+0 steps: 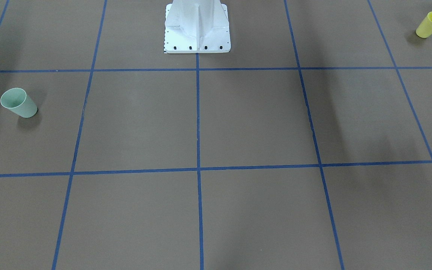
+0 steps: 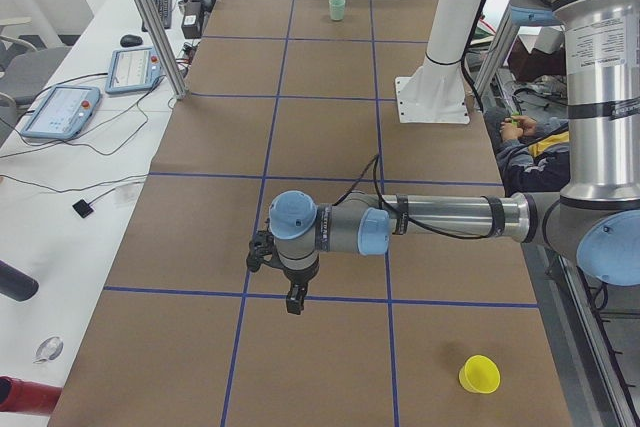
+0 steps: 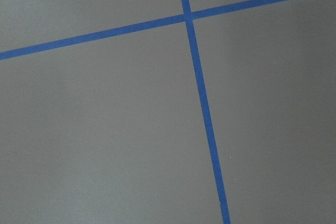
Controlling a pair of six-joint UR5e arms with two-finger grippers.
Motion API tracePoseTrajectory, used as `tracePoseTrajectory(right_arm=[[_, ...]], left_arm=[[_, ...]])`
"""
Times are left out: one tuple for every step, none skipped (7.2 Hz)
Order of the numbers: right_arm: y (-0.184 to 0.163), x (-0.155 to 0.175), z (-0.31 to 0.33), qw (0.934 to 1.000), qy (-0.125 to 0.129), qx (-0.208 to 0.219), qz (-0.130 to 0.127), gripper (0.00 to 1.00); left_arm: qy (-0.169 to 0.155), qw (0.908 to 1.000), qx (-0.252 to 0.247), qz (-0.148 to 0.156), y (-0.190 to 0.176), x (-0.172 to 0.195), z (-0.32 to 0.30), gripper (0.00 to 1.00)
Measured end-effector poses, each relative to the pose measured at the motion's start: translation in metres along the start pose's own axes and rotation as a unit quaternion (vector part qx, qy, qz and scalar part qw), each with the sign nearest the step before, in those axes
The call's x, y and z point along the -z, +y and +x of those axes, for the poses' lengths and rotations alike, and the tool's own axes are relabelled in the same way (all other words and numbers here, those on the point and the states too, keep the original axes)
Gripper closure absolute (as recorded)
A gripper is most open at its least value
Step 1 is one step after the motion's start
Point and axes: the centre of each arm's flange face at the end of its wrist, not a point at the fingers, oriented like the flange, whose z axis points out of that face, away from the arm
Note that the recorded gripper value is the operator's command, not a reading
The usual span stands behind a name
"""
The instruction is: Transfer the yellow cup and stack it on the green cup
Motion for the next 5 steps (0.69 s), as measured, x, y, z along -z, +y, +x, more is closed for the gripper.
tracePoseTrajectory(right_arm=[[0.000,0.000,0.000,1.0000,0.000,0.000,0.000,0.00],[0.000,0.000,0.000,1.0000,0.000,0.000,0.000,0.00],[-0.002,0.002,-0.002,1.0000,0.000,0.002,0.002,0.00],[-0.004,0.005,-0.004,1.0000,0.000,0.005,0.005,0.00],[-0.006,0.008,-0.006,0.9999,0.000,0.009,0.009,0.00]], left_arm=[[0.000,1.0000,-0.001,0.001,-0.001,0.001,0.001,0.00],[-0.001,1.0000,-0.004,0.004,-0.003,0.003,0.003,0.00],[-0.001,0.9999,-0.007,0.007,-0.006,0.006,0.005,0.00],[-0.003,0.9999,-0.012,0.012,-0.008,0.009,0.007,0.00],[-0.005,0.9996,-0.017,0.020,-0.013,0.015,0.012,0.00]])
